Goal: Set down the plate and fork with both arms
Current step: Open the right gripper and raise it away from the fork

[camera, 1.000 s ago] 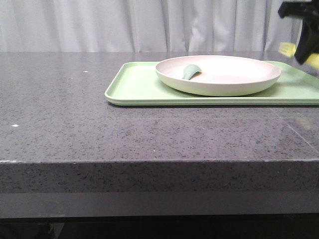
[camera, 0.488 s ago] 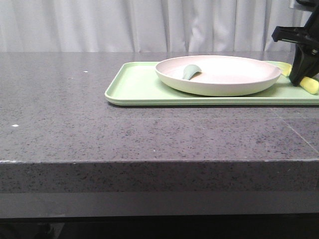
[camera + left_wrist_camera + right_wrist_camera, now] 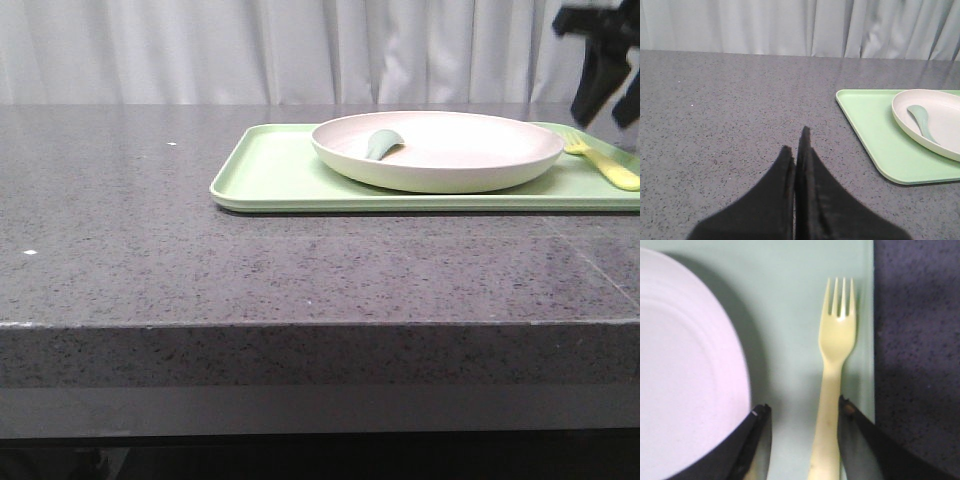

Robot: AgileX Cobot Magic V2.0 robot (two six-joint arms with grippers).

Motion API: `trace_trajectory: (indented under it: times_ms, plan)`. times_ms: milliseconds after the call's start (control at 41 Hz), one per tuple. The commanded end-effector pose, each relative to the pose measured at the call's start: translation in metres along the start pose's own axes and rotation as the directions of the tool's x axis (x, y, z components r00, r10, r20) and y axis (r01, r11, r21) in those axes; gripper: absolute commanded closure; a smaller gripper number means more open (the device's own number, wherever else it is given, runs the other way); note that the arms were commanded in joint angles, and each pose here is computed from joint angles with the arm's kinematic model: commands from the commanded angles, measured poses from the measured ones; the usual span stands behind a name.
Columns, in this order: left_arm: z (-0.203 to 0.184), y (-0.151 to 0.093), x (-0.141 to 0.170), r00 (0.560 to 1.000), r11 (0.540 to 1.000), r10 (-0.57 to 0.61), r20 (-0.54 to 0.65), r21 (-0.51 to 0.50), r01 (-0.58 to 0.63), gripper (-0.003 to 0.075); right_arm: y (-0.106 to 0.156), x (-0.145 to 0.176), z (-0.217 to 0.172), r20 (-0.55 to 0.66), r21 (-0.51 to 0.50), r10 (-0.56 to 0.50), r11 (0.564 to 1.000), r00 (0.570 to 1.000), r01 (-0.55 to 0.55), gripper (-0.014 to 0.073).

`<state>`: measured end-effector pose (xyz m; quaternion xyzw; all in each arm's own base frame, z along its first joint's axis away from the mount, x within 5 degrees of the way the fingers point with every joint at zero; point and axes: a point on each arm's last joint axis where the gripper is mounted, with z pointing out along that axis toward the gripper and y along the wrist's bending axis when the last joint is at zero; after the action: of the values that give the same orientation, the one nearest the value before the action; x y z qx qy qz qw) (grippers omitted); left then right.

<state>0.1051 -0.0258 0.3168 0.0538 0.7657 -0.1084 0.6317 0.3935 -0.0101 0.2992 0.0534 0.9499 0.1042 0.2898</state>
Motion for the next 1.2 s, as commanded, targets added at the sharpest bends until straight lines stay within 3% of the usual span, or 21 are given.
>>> trace_trajectory:
  times_ms: [0,73,146,317,488,707,902,1171]
  plan:
    - [-0.003,-0.002,-0.017,0.993,1.0,-0.011,0.114,0.012,0.009,0.0738,0.014,-0.015,-0.059,0.175,-0.022,-0.028,0.999,0.984,0.032,0.0246]
    - [-0.003,-0.002,-0.017,0.993,1.0,-0.011,0.114,0.012,0.009,0.0738,0.017,-0.014,-0.073,0.19,-0.026,-0.034,0.999,0.981,0.04,0.0268]
    - [-0.003,-0.002,-0.017,0.993,1.0,-0.011,0.114,0.012,0.009,0.0738,0.02,-0.011,-0.084,0.192,-0.03,-0.04,0.998,0.981,0.046,0.0347]
    - [-0.003,-0.002,-0.017,0.993,1.0,-0.011,0.114,0.012,0.009,0.0738,0.024,-0.004,-0.104,0.192,-0.034,-0.061,0.997,0.98,0.069,0.0657]
    - [-0.003,-0.002,-0.017,0.993,1.0,-0.011,0.114,0.012,0.009,0.0738,0.028,0.018,-0.126,0.251,-0.022,-0.111,0.992,0.961,0.121,0.0656]
    - [-0.003,-0.002,-0.017,0.993,1.0,-0.011,0.114,0.012,0.009,0.0738,0.03,0.078,-0.152,0.406,0.038,-0.218,0.974,0.888,0.222,0.0656]
    - [-0.003,-0.002,-0.017,0.993,1.0,-0.011,0.114,0.012,0.009,0.0738,0.022,0.136,-0.161,0.488,0.067,-0.213,0.976,0.846,0.207,0.0656]
    - [-0.003,-0.002,-0.017,0.993,1.0,-0.011,0.114,0.012,0.009,0.0738,0.01,0.217,-0.174,0.633,0.098,-0.211,0.976,0.745,0.194,0.0656]
